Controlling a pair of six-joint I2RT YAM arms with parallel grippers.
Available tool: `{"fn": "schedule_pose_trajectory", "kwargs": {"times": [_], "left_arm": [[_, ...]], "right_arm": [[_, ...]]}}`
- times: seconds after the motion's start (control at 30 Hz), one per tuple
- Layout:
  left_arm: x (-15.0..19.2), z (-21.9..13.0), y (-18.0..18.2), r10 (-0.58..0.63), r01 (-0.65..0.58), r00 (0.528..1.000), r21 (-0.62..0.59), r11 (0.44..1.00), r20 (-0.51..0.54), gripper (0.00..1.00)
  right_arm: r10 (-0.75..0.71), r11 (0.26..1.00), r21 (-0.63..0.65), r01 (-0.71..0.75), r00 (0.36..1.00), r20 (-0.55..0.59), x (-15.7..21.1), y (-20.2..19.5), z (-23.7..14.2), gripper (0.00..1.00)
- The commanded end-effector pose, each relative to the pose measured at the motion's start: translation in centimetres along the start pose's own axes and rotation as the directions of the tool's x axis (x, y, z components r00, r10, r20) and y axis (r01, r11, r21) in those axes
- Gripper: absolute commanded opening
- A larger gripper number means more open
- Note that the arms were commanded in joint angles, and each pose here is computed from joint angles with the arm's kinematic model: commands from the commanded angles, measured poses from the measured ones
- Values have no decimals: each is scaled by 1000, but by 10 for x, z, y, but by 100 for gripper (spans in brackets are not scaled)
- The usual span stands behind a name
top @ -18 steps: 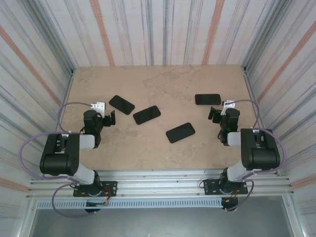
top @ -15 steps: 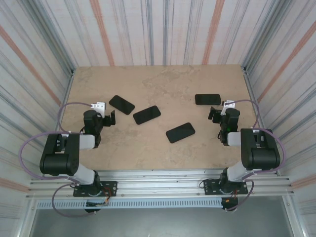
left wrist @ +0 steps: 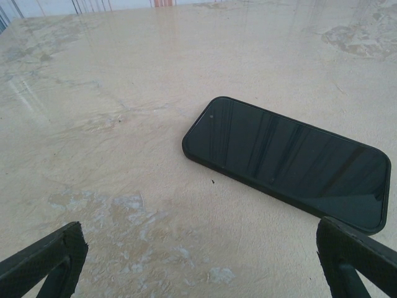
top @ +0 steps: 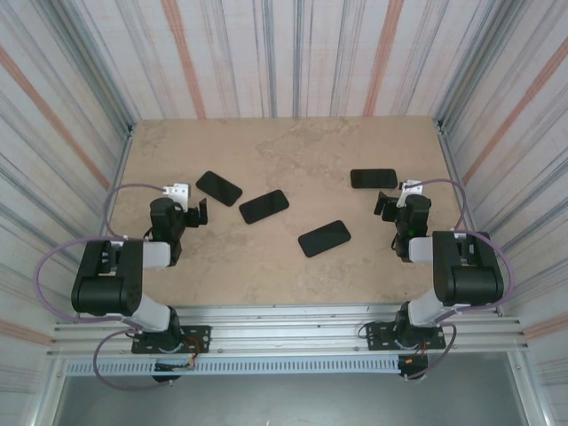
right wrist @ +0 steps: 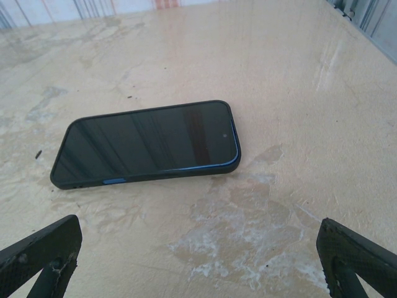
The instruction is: Take the phone out of the phone case
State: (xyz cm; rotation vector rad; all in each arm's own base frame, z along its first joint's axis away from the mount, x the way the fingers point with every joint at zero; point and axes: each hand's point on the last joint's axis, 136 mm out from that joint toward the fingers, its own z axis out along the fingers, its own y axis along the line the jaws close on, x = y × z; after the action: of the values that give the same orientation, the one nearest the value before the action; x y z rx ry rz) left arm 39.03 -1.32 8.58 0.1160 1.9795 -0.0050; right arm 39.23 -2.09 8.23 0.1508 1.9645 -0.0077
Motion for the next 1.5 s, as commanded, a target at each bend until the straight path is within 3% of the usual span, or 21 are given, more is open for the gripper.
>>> {"fn": "schedule_pose_trajectory", "kwargs": {"times": [0.0,0.2,0.27,0.43,0.57,0.67,0.83,0.97,1.13,1.47], "left_arm": [[-7,3,1,-12,12,1000,4,1000,14,99],[-8,1,4,-16,16,1000,-12,1000,21,99],[-12,-2,10,-26,27,999,-57,998,23,99],[-35,-20,11,-14,16,1000,-99,995,24,99],[-55,-35,8,-71,72,997,-74,995,10,99],[-65,-44,-1,-141,140,988,-28,990,-58,99],[-70,-50,-31,-251,273,942,71,960,-223,99],[-69,-48,-37,-302,308,903,-32,951,-304,99],[-62,-31,-45,-448,436,808,-125,891,-382,99],[-50,19,-60,-531,411,721,-342,845,-444,99]], "right_arm": [[3,1000,-24,-3,1000,-8,0,4,2,99],[8,1000,-30,-8,1000,-11,0,3,2,99],[5,996,-87,-7,1000,-25,-1,10,2,99],[-12,992,-124,8,1000,-29,-17,17,-9,99],[-25,991,-130,25,1000,-1,-39,24,-26,99],[13,985,-173,-11,1000,14,-57,34,-41,99],[5,958,-286,-6,1000,-3,-82,66,-67,99],[-30,914,-406,0,997,-67,-93,99,-87,99],[-88,845,-535,-5,985,-147,-98,140,-109,99],[-237,729,-683,47,953,-187,-91,216,-133,99]]}}
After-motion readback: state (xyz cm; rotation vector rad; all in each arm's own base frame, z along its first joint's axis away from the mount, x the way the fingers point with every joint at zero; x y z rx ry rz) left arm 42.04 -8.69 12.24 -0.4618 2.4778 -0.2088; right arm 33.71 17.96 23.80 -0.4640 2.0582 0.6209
